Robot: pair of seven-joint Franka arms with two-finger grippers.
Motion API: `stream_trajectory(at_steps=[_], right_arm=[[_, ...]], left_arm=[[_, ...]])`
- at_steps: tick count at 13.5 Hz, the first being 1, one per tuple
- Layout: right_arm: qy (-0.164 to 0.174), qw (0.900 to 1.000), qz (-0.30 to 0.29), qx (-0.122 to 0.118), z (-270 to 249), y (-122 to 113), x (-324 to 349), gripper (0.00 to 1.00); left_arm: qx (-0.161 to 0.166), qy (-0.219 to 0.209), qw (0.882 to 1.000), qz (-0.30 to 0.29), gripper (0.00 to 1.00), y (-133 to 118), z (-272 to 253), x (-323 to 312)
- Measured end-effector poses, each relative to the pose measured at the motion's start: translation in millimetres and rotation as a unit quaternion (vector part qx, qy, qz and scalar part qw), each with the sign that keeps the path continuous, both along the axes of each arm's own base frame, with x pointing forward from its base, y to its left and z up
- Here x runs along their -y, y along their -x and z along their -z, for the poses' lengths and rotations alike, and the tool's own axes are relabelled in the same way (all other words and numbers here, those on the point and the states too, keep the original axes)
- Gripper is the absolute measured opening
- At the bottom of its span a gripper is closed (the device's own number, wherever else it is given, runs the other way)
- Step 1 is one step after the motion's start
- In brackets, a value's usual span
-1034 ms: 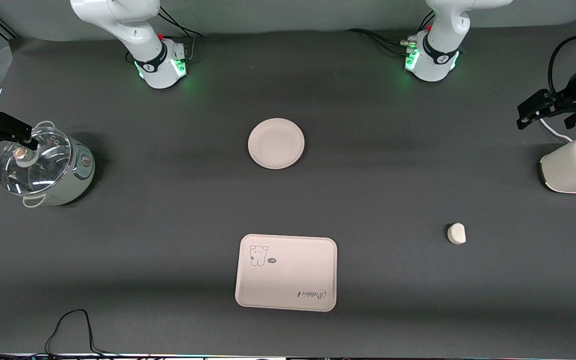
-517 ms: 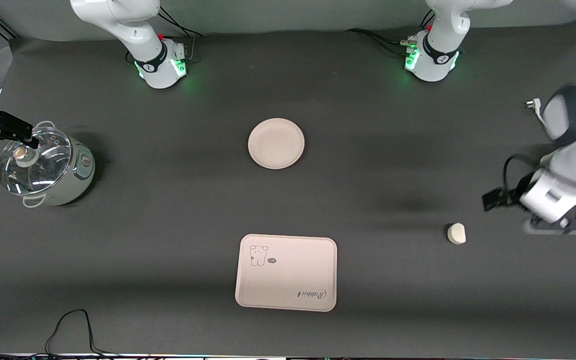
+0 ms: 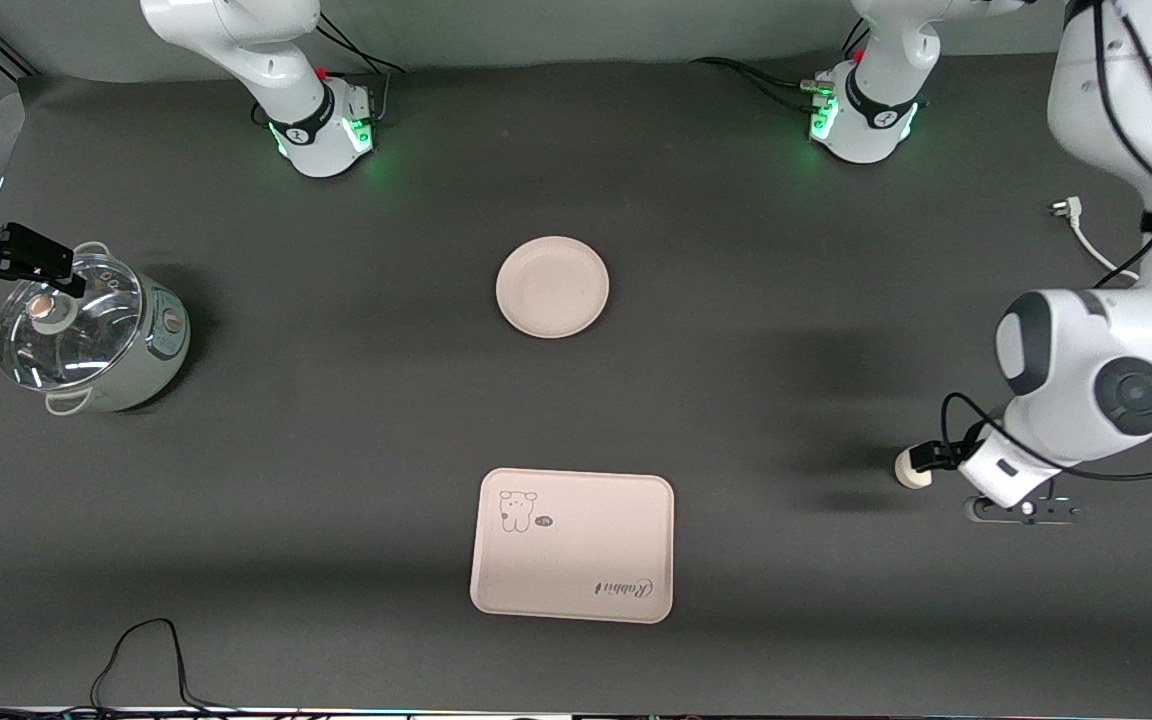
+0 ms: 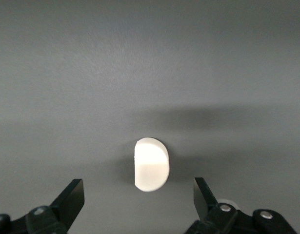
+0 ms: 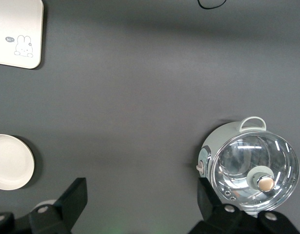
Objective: Place bun in plate and plate on tray
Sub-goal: 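Close the left gripper on the white bun and lift it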
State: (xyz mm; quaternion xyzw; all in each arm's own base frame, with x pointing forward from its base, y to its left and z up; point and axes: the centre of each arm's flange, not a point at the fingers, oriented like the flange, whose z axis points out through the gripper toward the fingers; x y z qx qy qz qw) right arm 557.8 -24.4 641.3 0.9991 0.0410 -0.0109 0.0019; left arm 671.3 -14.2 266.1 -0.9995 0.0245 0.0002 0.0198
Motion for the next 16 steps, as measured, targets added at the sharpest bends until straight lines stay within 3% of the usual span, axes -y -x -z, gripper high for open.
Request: stream_trajectory(at_steps=[3,5,7,9,10,13,16], right_arm=[[0.000,1.000,-0.004,-0.001,1,-1,-5,1.00],[0.000,1.000,-0.014,-0.003,3,-2,-16,1.00],[0.000,1.000,-0.018,-0.005,6,-4,-21,1.00],[0.000,1.000,-0.018,-0.009,11,-6,-21,0.96],[0.000,1.000,-0.018,-0.011,12,-7,-21,0.87],[0.000,1.000,-0.014,-0.011,13,-8,-21,0.51],[0.000,1.000,-0.011,-0.011,13,-8,-21,0.19]], left_arm=[[-0.011,-0.009,1.000,0.009,1.00,1,29,-1],[-0.012,-0.011,1.000,0.011,0.82,0,30,0],[-0.009,-0.011,1.000,0.011,0.59,-2,28,0],[-0.009,-0.011,1.000,0.011,0.37,-2,28,-1],[-0.009,-0.012,1.000,0.011,0.27,-2,28,-1],[-0.009,-0.012,1.000,0.012,0.28,-2,28,-1],[-0.001,-0.011,1.000,0.014,0.57,-3,34,1]])
